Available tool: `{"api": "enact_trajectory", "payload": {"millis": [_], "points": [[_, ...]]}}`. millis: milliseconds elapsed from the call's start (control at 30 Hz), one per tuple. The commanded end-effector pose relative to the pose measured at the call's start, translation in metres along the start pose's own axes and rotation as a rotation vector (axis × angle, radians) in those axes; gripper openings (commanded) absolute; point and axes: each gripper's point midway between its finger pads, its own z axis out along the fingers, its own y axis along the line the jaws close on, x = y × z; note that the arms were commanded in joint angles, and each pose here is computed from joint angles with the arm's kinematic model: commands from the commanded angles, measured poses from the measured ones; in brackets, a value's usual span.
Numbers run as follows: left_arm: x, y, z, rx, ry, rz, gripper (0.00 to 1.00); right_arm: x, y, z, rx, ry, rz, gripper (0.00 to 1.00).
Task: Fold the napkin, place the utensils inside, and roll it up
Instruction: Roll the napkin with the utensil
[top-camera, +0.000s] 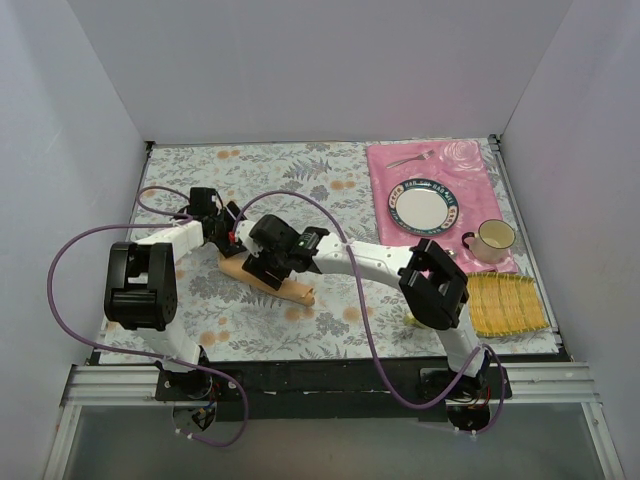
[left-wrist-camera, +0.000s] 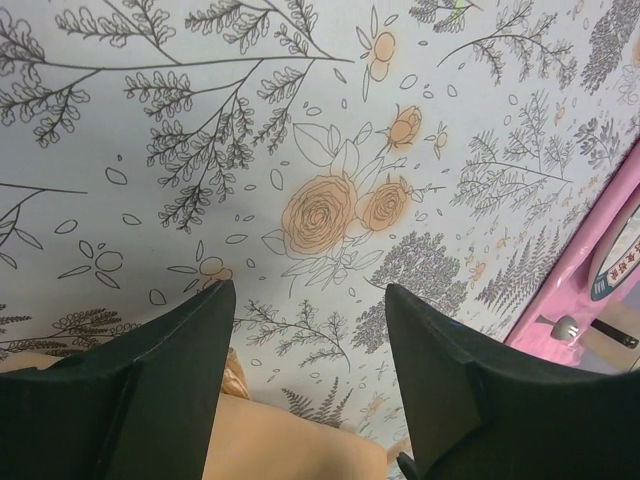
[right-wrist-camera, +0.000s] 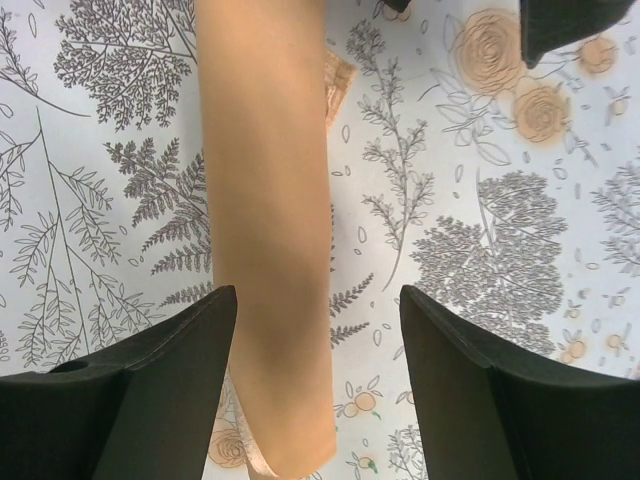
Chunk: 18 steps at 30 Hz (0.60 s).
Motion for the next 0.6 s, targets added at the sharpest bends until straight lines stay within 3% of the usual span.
{"api": "enact_trajectory", "payload": {"millis": [0, 200, 400, 567], "points": [[-0.016, -0.008, -0.002, -0.001, -0.033, 0.023, 0.61, -0.027, -0.008, -0.025, 0.036, -0.088, -0.052, 0.74], [-0.040, -0.023, -0.021, -0.031, -0.104, 0.021, 0.64, -0.010, 0.017, -0.014, 0.014, -0.052, -0.126, 0.74], [-0.058, -0.017, -0.058, -0.175, -0.217, -0.114, 0.67, -0.006, 0.026, -0.004, 0.027, -0.037, -0.171, 0.74], [-0.045, -0.008, -0.077, -0.216, -0.214, -0.157, 0.70, 0.007, 0.029, 0.009, 0.042, 0.003, -0.183, 0.73]]}}
